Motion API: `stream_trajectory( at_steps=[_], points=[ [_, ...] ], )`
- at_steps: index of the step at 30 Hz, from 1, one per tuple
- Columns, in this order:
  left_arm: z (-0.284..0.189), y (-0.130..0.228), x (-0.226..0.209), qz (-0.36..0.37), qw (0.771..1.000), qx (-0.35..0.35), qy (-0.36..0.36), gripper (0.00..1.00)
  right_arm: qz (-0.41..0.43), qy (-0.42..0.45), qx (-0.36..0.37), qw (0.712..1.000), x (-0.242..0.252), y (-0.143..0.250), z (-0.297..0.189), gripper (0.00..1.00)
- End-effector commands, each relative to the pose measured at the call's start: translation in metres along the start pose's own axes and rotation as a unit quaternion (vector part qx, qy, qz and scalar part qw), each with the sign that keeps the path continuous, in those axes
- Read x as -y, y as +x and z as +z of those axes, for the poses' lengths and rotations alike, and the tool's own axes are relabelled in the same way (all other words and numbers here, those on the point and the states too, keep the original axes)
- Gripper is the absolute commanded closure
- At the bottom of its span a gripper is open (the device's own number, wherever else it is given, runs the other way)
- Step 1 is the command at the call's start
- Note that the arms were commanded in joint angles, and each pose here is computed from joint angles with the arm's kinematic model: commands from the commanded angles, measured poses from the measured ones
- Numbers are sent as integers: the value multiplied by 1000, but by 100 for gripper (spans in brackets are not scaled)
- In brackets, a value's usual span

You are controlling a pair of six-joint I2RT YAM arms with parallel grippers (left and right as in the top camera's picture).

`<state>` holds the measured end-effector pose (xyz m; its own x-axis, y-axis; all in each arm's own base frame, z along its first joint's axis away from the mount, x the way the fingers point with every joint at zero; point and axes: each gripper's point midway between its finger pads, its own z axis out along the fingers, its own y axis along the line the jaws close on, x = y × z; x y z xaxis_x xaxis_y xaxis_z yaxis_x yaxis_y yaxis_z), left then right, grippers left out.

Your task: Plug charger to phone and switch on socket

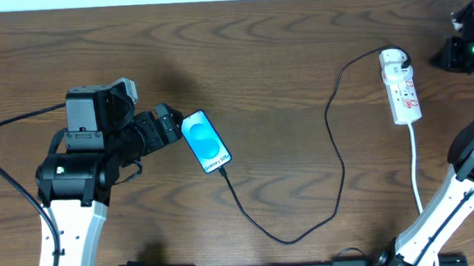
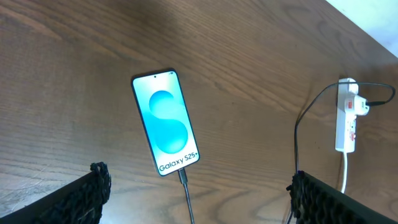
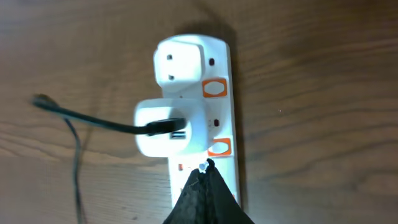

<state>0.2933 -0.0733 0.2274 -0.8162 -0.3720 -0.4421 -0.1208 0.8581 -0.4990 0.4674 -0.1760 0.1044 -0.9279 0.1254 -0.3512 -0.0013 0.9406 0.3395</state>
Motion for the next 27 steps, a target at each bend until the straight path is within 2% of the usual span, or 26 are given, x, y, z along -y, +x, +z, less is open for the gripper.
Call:
stream_trajectory(
  at_steps=[1, 11, 20, 27],
  points=[
    [-6, -6, 3, 5, 1000, 14, 2, 6, -39, -22, -23, 999, 3, 11, 26, 99],
    [-6, -6, 3, 5, 1000, 14, 1, 6, -41, -46, -42, 997, 9, 22, 58, 99],
    [-6, -6, 3, 5, 1000, 14, 2, 6, -38, -51, -50, 997, 8, 27, 66, 99],
    [-6, -6, 3, 5, 1000, 14, 2, 6, 9, -48, -48, 998, 9, 25, 68, 99]
  ],
)
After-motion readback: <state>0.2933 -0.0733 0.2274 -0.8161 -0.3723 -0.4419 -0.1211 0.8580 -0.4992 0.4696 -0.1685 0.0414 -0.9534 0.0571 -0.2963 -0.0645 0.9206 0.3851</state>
